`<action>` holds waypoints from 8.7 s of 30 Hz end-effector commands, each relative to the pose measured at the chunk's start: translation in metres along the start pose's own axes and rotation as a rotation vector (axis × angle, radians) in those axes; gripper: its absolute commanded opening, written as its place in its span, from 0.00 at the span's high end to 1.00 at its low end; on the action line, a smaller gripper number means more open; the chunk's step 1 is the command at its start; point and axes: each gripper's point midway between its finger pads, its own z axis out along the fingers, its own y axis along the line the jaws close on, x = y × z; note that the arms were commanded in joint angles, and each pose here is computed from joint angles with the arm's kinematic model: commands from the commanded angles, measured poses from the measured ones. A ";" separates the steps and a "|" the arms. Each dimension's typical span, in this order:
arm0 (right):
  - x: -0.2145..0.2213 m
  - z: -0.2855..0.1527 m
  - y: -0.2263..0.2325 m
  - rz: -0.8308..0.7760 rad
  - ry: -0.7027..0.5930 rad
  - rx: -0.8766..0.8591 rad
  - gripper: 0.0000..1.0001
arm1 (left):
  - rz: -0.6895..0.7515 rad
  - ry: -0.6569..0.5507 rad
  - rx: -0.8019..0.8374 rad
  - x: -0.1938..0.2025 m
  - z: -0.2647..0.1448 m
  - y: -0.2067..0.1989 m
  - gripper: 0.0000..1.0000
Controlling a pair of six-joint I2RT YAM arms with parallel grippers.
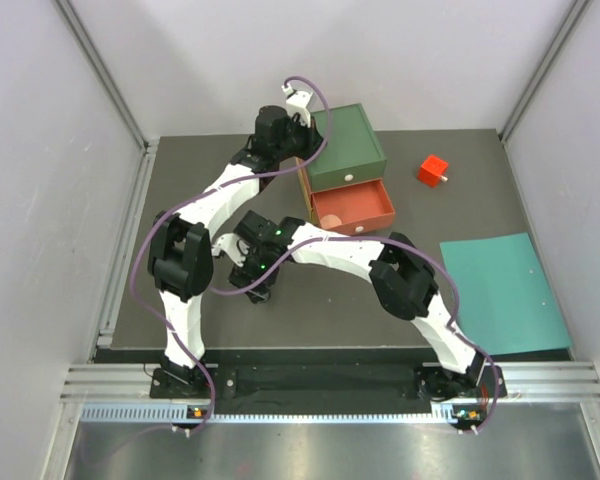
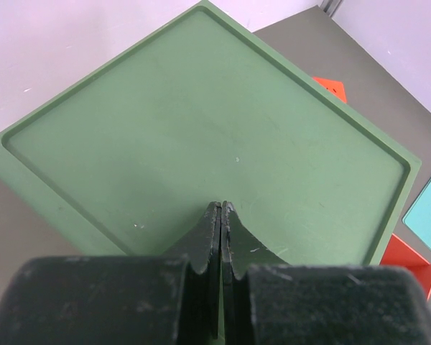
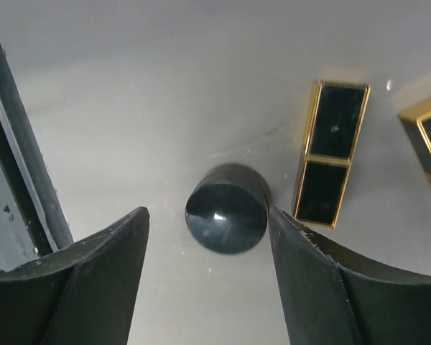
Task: Organize the makeup
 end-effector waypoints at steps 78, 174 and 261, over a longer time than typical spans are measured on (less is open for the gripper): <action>0.037 -0.240 -0.191 0.333 -0.356 0.751 0.95 | -0.136 0.444 -0.120 0.150 -0.010 0.047 1.00; 0.081 -0.238 -0.229 0.718 -0.699 0.786 1.00 | -0.128 0.483 -0.133 0.159 -0.017 0.050 1.00; 0.129 -0.137 -0.266 1.682 -1.424 -0.200 0.67 | -0.129 0.505 -0.119 0.167 -0.021 0.048 1.00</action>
